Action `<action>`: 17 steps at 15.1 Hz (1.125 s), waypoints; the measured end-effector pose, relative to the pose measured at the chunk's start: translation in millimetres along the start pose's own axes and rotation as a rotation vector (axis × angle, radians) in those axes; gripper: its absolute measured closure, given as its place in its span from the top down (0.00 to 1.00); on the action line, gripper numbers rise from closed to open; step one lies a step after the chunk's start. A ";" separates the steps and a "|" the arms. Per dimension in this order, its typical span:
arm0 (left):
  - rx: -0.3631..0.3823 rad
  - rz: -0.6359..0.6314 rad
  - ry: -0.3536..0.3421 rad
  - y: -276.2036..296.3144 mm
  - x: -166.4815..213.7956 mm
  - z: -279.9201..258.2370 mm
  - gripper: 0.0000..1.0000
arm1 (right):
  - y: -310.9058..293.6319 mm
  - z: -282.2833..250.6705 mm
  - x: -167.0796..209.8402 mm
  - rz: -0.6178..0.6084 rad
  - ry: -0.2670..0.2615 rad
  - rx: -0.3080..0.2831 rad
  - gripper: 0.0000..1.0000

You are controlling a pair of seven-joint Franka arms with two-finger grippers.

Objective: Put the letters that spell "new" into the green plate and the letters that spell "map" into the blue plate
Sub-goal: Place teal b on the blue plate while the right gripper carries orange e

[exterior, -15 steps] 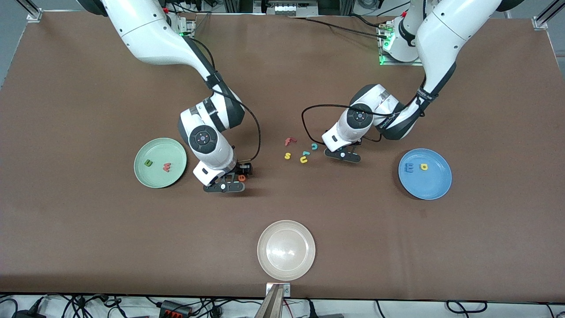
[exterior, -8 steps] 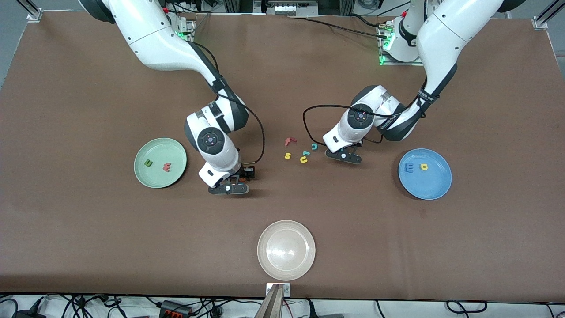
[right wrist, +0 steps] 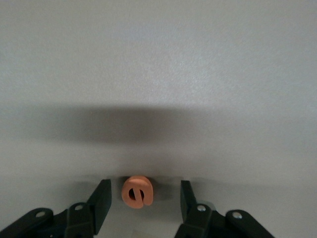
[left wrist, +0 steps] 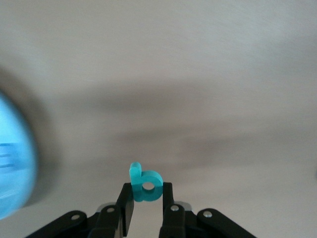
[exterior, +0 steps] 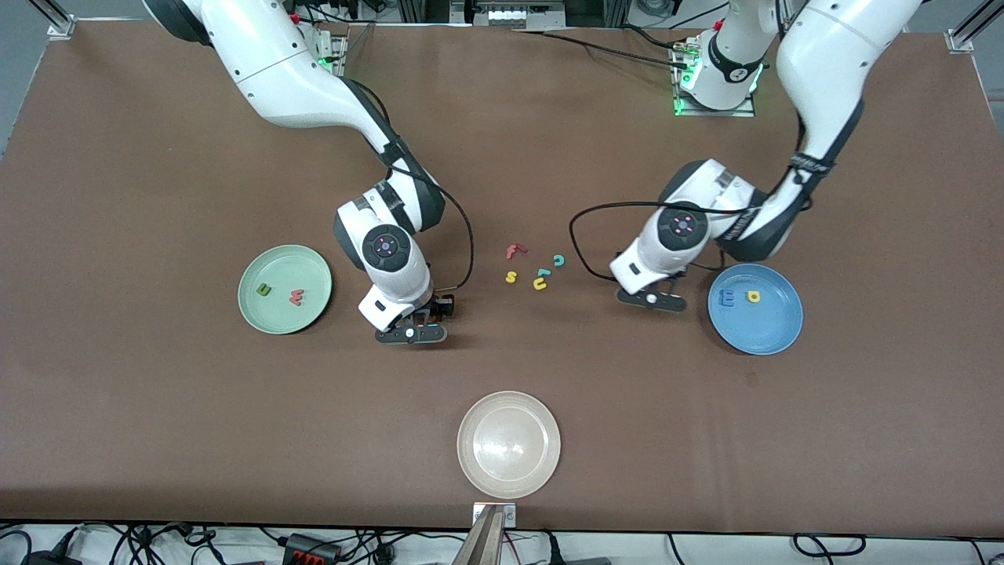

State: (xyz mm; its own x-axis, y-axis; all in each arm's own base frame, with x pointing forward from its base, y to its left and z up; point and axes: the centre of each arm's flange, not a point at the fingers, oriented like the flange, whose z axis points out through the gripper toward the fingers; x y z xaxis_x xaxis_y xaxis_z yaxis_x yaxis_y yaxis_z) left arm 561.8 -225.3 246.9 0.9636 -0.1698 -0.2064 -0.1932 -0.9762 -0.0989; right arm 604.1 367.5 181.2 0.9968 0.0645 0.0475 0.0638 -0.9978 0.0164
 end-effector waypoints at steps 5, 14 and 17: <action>0.017 0.028 -0.048 -91.7 18.4 -32.1 0.28 | -1.9 4.0 -1.8 -0.004 -0.004 -0.002 0.51; 0.003 0.093 0.002 -235.9 45.2 61.2 0.28 | 19.0 -8.4 13.6 0.028 0.011 -0.008 0.28; 0.001 0.097 0.008 -233.7 48.4 60.5 0.48 | 70.1 -39.3 29.2 0.026 -0.036 -0.047 0.28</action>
State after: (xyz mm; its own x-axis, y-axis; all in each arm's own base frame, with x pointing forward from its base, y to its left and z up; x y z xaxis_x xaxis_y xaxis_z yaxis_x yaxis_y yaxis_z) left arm 642.4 2.8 201.1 0.9418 -0.2648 -0.2070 -0.2861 -0.9548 -0.0801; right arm 635.8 300.0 222.9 0.9992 0.0368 0.0127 0.0359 -0.9974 0.0627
